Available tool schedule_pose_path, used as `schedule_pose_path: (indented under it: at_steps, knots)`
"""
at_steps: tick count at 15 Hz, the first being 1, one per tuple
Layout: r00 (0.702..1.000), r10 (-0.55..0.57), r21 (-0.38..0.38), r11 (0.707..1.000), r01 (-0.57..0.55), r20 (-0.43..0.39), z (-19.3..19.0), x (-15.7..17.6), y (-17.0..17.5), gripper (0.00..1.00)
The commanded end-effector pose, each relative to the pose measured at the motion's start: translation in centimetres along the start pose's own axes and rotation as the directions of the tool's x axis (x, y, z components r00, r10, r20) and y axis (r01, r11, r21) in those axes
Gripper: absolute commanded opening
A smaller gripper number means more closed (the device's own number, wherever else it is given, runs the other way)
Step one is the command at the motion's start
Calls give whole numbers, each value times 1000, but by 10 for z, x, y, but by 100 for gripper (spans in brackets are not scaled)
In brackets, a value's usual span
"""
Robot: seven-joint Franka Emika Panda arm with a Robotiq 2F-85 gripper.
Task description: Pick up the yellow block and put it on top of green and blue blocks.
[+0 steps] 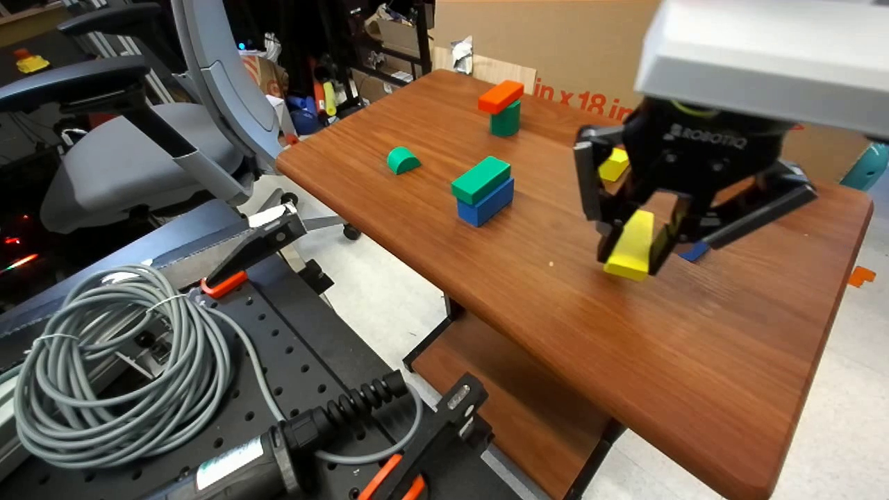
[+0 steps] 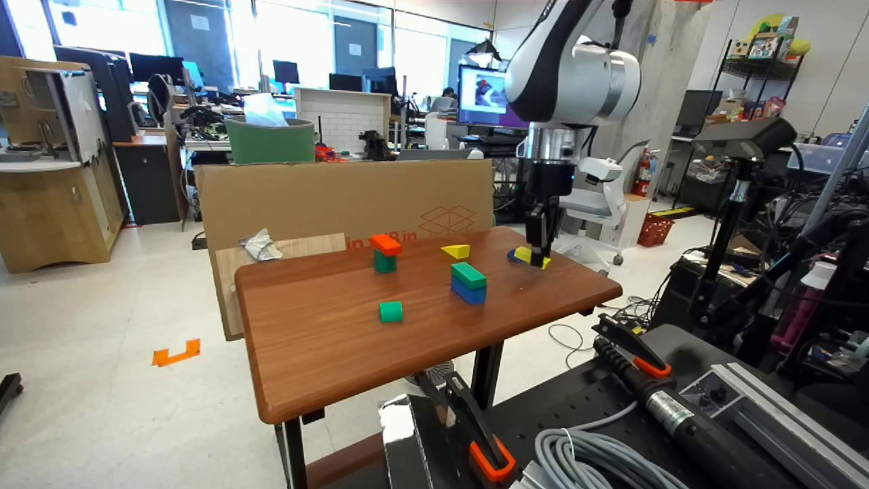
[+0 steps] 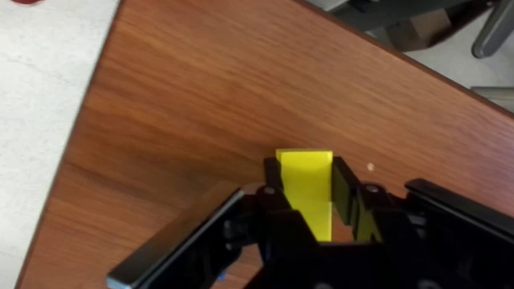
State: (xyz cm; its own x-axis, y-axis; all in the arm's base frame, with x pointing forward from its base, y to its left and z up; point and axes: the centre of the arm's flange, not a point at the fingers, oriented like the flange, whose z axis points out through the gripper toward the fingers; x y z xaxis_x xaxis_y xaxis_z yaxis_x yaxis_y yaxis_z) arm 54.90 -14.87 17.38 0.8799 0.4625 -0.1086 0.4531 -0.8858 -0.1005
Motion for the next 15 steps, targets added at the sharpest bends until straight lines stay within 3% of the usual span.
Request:
schedule_pose_path:
  at_steps: [1,5,11,15]
  knots:
    - [982,176,78,982,-171,-63,-15,-12,-47,9]
    - [935,347,112,934,-338,-73,-11,-15,-84,9]
    - [831,542,261,826,-500,-123,-55,-12,-146,9]
    - [756,639,292,756,-586,-139,-71,-2,-163,9]
